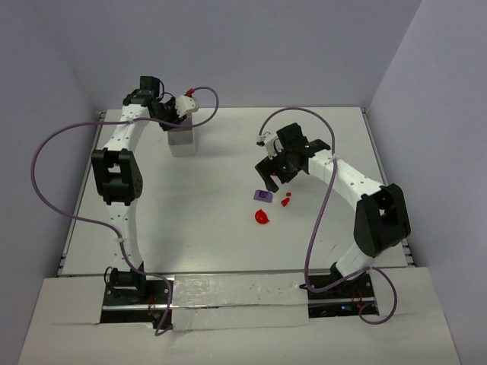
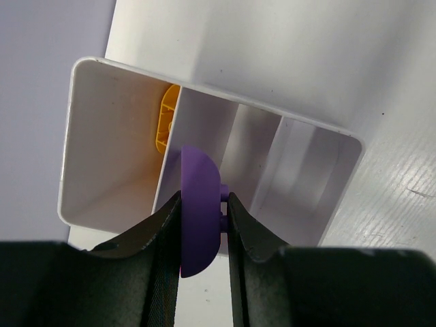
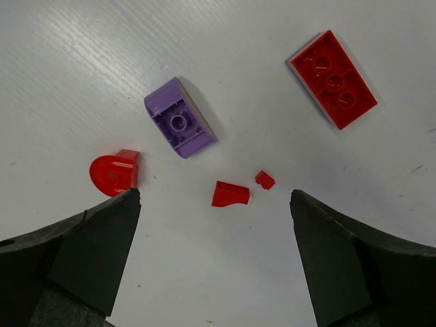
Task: Sort the legos into containers by color
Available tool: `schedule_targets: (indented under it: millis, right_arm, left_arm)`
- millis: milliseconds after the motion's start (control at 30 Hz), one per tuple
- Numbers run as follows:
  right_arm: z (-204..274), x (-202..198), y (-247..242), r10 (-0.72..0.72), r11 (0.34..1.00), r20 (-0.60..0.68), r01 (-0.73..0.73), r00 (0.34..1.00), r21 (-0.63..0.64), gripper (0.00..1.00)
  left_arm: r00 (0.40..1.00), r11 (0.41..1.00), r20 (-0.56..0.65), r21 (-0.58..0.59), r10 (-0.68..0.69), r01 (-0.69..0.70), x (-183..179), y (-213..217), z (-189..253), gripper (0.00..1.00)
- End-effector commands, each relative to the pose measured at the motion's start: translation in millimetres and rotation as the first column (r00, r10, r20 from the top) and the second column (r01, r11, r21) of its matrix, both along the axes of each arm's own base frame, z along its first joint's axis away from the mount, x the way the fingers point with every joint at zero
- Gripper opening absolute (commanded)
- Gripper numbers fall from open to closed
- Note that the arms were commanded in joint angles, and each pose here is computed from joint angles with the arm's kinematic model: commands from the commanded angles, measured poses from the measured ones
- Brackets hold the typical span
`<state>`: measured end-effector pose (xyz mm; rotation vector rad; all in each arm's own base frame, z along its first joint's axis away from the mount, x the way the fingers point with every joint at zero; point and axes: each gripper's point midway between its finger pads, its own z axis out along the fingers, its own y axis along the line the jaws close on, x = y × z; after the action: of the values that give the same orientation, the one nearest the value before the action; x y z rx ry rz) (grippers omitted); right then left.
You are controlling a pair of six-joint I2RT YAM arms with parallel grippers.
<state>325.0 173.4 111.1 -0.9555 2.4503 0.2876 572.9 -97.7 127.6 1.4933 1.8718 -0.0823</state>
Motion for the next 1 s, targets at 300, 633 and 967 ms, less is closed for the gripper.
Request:
schedule_targets:
  millis: [300, 633, 967]
  right_arm:
    - [-18, 2, 23, 0.151, 0.985, 0.057, -0.145, 0.987, -0.096, 0.86]
    - [-37, 7, 28, 0.189, 0.971, 0.052, -0.179, 0.981, -0.159, 0.75]
    - [-59, -2, 38, 0.258, 0.951, -0.016, -0.257, 0.966, -0.173, 0.70]
  left_arm:
    - [0.992, 0.999, 0.122, -0.030, -0.028, 0.032, 8, -17, 47, 0.46]
    - [0.986, 0.992, 0.160, -0.102, -0.051, 0.068, -12, -34, 95, 0.51]
    - [0.986, 0.917, 0.159, -0.383, -0.049, 0.107, -78, -64, 185, 0.53]
